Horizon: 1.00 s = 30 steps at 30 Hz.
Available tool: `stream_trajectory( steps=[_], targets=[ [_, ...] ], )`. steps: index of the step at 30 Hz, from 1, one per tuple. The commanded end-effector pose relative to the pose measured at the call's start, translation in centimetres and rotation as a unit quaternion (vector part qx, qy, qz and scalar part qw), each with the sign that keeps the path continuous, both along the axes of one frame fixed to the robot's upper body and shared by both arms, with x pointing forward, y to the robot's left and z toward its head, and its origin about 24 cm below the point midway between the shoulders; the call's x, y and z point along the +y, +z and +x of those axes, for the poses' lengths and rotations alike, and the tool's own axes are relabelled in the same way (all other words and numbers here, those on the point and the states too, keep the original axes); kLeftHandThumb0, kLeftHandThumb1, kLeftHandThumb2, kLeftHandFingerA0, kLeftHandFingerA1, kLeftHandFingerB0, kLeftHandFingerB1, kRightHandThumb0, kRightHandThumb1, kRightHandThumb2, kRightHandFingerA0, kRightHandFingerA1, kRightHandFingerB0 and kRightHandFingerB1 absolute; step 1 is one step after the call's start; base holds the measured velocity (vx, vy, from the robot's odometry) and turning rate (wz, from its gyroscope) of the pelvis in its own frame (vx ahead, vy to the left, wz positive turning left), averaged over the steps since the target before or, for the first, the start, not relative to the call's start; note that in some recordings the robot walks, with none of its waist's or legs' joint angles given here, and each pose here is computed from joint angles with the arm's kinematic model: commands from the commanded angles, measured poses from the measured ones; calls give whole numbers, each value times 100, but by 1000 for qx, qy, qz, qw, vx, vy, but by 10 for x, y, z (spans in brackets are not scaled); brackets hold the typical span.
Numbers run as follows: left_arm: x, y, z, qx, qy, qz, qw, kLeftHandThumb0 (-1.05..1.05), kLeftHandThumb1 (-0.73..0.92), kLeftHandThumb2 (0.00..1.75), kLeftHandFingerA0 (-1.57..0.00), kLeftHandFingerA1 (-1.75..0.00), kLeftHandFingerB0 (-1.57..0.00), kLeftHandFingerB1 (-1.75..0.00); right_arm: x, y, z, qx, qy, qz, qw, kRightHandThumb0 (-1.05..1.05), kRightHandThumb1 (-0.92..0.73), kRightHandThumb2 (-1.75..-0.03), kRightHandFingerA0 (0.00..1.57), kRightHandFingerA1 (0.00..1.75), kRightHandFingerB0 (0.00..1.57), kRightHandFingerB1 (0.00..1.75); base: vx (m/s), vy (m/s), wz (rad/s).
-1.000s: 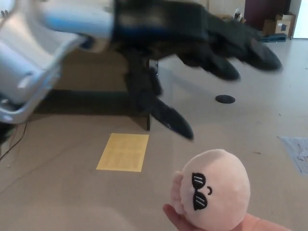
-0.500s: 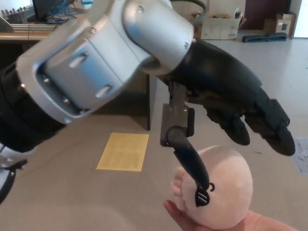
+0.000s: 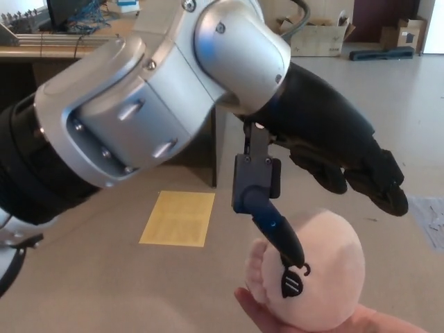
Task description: The robot extends its left hand to pick up an emotional support dumpling from the palm of a person and brings its hand down by its side. Then it extends its arm again to hand the dumpling back to the person.
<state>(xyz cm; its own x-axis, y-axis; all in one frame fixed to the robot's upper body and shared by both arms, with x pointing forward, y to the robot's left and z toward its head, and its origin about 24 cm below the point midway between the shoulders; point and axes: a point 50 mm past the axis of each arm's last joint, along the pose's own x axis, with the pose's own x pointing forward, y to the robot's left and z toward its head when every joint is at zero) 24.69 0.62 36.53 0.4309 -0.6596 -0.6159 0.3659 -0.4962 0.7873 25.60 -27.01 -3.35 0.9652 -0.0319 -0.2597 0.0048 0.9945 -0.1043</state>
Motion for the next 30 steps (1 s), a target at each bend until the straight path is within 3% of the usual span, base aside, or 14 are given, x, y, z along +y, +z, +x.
stream_trajectory(
  steps=[1,9,30],
  targets=[
    [1,-2,1,-99,-9,30,995,-83,46,93,0,-12,0,0,-4,2,0,-2,-5,5,1000,-55,-56,-57,78,46,39,33,0,0,0],
    [1,-12,1,-136,-21,56,989,-85,46,95,0,-15,0,0,-4,4,2,-2,0,0,1000,-58,-57,-58,78,45,37,32,0,0,0],
    [-5,-55,10,-80,-16,105,991,-82,43,93,0,-16,0,0,-2,8,8,-4,-1,20,1000,-53,-55,-57,72,45,34,32,0,0,0]
  ],
)
